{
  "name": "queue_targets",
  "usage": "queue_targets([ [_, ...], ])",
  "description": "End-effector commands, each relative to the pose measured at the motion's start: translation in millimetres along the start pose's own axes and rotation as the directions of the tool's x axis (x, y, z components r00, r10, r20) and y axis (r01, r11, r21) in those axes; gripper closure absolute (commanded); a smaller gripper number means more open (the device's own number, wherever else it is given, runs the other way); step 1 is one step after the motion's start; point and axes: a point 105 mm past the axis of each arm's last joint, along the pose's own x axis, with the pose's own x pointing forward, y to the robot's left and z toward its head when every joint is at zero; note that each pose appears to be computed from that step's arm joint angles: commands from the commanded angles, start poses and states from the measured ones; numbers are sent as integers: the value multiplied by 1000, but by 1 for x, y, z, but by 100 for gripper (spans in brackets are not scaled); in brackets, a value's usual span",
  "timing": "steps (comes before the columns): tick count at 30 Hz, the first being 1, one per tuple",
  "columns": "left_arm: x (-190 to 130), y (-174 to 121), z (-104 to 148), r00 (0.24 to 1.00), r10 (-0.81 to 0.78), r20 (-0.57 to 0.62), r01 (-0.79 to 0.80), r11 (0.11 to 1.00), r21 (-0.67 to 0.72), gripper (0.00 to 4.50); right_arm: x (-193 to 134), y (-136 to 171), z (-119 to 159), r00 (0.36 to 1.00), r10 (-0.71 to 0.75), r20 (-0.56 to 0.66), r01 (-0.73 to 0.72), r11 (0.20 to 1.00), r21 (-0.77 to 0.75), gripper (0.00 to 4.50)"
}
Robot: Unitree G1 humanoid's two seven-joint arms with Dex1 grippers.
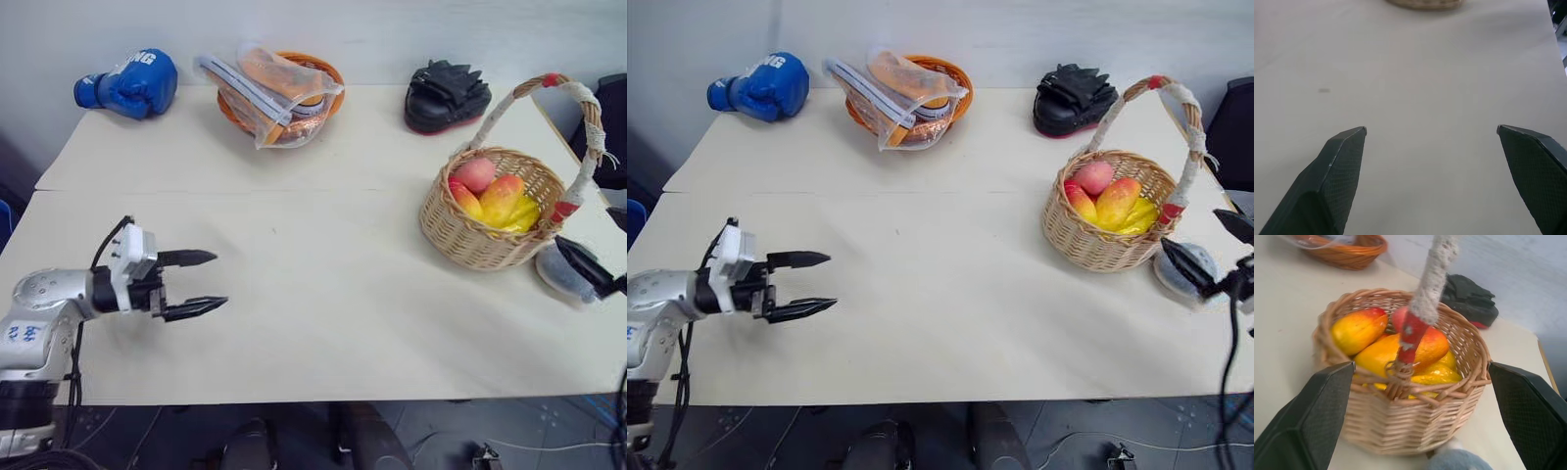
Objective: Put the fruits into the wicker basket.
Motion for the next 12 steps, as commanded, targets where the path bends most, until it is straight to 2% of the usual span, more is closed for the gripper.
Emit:
queue_targets([
  [1, -13, -13, -8, 997, 71, -16, -70, 997, 17, 0, -2, 47, -4, 955, 290, -53, -294, 953, -73, 25],
  [4, -9, -30, -21, 997, 78, -26, -77, 997, 4, 0, 11, 77, -10, 913, 409, -9, -409, 913, 0, 25],
  [7, -4, -44, -25, 994, 105, -7, -106, 993, -50, 0, 42, 125, -17, 822, 565, 76, -566, 824, -11, 11],
  [9, -2, -45, -23, 993, 120, 2, -119, 992, -49, 0, 59, 141, -19, 794, 597, 116, -598, 801, -28, 11],
  [12, 1, -42, -18, 991, 136, 11, -136, 991, 5, 0, 81, 148, -18, 792, 588, 161, -589, 807, -51, 11],
])
